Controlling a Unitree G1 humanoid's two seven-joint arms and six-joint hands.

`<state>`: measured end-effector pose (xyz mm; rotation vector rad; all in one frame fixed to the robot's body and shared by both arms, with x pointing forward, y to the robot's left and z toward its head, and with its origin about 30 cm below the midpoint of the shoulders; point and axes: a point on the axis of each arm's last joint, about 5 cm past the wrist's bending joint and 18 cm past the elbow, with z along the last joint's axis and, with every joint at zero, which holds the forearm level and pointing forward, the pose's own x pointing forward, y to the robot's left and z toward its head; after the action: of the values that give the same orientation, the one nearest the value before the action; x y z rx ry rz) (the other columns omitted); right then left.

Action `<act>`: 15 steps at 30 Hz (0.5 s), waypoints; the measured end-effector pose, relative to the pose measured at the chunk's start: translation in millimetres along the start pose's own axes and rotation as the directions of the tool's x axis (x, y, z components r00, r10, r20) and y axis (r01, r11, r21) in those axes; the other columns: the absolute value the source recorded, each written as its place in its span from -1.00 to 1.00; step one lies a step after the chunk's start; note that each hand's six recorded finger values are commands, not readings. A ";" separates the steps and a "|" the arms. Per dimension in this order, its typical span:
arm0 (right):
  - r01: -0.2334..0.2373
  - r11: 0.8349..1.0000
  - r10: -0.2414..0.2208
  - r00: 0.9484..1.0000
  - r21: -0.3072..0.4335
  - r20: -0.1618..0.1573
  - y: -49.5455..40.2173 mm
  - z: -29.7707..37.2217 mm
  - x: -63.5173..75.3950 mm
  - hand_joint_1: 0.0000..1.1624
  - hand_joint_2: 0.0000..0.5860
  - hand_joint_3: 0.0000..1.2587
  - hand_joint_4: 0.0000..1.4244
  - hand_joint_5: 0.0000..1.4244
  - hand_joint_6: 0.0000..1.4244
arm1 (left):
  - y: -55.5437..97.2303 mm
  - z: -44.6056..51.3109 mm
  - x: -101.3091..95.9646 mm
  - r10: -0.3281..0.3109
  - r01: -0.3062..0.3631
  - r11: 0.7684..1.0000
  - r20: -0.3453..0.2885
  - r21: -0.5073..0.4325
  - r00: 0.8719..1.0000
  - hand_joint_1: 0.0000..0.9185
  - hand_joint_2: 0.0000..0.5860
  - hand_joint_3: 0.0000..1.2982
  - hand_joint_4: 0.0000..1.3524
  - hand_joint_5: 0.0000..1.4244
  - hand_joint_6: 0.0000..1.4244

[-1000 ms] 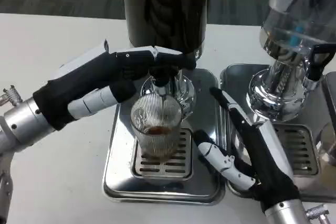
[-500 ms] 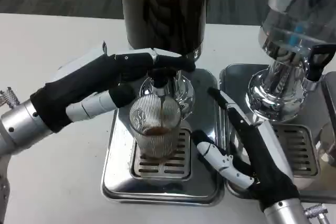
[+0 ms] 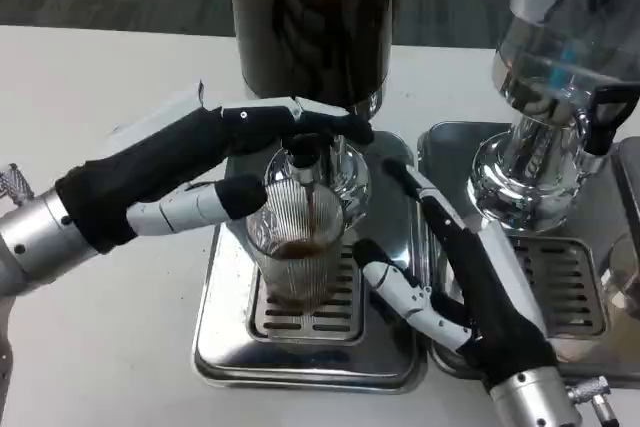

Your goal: Grasp the cup under the faucet to collect the drink, then remove the cup.

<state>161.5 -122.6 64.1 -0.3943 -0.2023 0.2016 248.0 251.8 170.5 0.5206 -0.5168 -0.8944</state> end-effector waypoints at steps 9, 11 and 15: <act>-0.011 1.000 0.011 1.000 0.001 -0.011 2.7 -1.6 0.7 -0.34 -0.17 -0.80 -0.88 -0.89 -0.95 | -0.2 0.3 0.7 0.001 -0.001 1.000 -0.002 0.003 1.000 -1.00 -0.67 -0.49 -0.66 -0.78 -0.64; -0.011 1.000 0.011 1.000 0.001 -0.010 2.7 -1.6 0.9 -0.34 -0.17 -0.80 -0.88 -0.89 -0.95 | -0.1 0.5 0.8 0.001 -0.001 1.000 -0.002 0.004 1.000 -1.00 -0.67 -0.49 -0.65 -0.78 -0.64; -0.012 1.000 0.012 1.000 0.001 -0.002 2.8 -0.7 3.8 -0.34 -0.17 -0.80 -0.88 -0.89 -0.95 | 0.0 1.1 0.6 0.000 0.000 1.000 -0.003 0.007 1.000 -1.00 -0.67 -0.49 -0.65 -0.78 -0.64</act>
<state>165.0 -119.4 62.9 -0.3947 -0.1983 0.2129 247.7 251.1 171.5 0.5285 -0.5175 -0.8915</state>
